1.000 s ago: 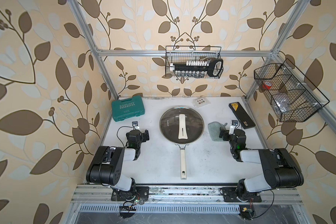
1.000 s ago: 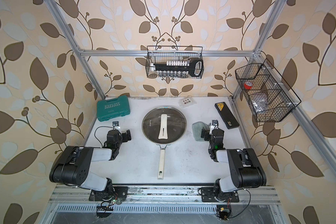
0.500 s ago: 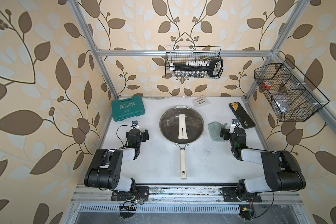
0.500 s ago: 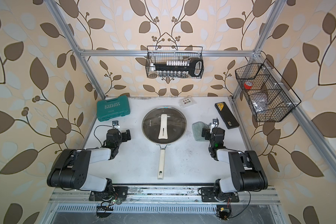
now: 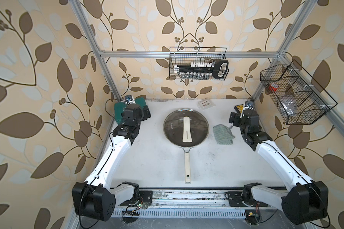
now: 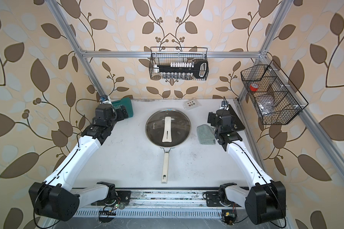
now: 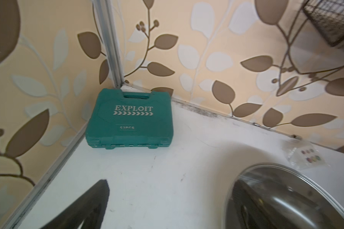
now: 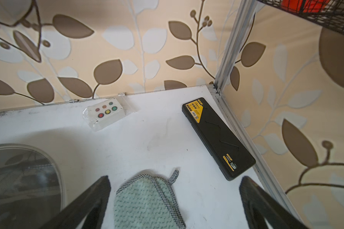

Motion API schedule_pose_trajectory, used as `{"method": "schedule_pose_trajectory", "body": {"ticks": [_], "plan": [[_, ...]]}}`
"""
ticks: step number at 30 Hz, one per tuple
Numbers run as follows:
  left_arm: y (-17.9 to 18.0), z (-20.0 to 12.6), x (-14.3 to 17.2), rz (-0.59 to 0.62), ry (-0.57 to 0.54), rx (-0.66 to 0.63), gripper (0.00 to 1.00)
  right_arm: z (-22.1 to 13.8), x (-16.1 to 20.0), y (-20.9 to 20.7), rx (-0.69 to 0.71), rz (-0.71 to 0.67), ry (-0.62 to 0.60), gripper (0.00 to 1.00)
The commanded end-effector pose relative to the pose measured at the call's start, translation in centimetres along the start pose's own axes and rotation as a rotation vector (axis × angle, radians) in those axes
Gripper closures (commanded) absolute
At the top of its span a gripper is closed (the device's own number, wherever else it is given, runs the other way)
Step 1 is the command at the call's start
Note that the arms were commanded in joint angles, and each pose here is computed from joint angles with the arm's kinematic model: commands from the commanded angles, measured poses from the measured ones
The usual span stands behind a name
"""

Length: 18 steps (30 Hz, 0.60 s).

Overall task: Wipe the pot lid with a cloth
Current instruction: Pick up the cleaning item at the center of the board.

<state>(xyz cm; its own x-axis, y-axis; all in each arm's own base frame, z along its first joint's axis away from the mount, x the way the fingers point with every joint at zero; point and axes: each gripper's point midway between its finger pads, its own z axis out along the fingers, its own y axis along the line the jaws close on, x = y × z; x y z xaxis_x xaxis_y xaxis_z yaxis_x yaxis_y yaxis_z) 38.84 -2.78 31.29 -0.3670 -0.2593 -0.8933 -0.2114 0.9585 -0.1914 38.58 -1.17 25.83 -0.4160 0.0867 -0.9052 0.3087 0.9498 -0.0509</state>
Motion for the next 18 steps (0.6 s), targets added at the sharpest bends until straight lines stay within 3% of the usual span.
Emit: {"method": "schedule_pose_trajectory", "body": {"ticks": [1, 6, 18], "plan": [[-2.8, -2.1, 2.5, 0.042, 0.190, 0.032, 0.01, -0.5, 5.5, -0.7, 0.063, -0.084, 0.302, 0.01], [-9.1, -2.3, 3.8, 0.053, 0.295, 0.200, 0.01, -0.4, 9.6, 0.4, 0.049, -0.091, 0.553, 0.01], [-18.7, -0.8, 10.1, 0.169, 0.515, 0.334, 0.04, 1.8, 16.3, 3.2, -0.056, -0.161, 0.799, 0.04]]}}
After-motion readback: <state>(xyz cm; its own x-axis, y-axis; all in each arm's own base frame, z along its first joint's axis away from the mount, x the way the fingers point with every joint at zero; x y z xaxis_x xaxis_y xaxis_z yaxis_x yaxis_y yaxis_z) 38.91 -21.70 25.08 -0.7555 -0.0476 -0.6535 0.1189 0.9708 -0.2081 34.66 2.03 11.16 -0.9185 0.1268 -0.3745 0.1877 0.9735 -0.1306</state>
